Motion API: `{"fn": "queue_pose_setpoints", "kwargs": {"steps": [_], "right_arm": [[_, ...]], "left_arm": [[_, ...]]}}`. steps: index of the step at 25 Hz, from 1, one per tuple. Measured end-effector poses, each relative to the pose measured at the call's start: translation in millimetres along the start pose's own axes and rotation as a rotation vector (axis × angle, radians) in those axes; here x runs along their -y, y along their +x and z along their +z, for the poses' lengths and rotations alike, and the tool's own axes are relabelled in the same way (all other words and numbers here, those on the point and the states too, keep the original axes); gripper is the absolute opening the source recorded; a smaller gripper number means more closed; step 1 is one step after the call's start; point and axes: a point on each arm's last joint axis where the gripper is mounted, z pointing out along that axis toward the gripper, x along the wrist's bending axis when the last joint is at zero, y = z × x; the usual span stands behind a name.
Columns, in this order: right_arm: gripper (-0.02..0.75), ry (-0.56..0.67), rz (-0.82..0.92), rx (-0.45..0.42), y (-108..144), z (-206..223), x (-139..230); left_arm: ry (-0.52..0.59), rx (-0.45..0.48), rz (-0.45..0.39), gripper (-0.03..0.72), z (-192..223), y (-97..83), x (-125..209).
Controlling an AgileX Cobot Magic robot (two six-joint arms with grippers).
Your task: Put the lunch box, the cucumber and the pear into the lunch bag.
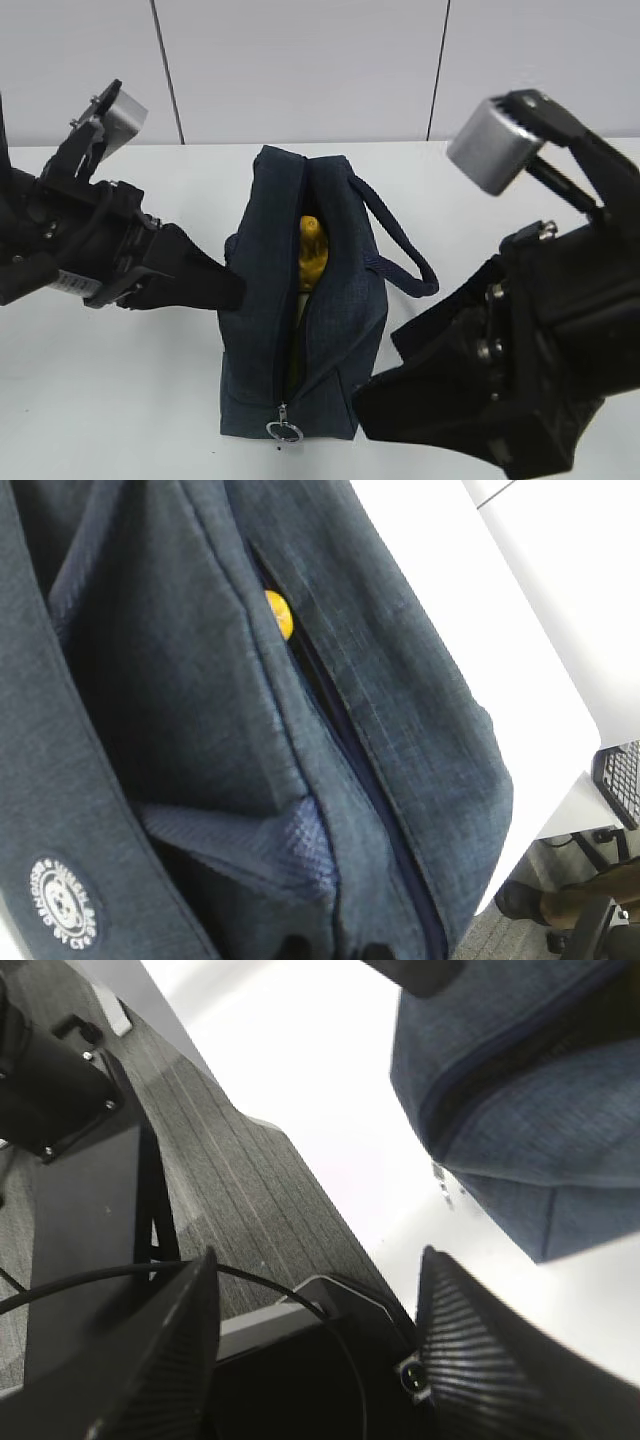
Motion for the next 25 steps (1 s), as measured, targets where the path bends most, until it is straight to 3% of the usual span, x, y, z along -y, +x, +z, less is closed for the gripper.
{"fn": "queue_pose_setpoints", "kwargs": {"steps": [4,12,25], "right_arm": [[0.483,-0.044,-0.016,-0.039,-1.9,10.8,14.3],[0.483,-0.039,0.050,-0.006,-11.8,25.7,45.5],[0.483,-0.050,0.174,-0.015,-23.8,45.0,44.5]], "left_arm": [[0.000,0.000,0.001,-0.010,0.0,0.0,0.0],[0.002,0.002,0.001,-0.012,0.0,-0.2,0.2],[0.025,0.048,-0.008,-0.012,-0.1,-4.4,2.3]]}}
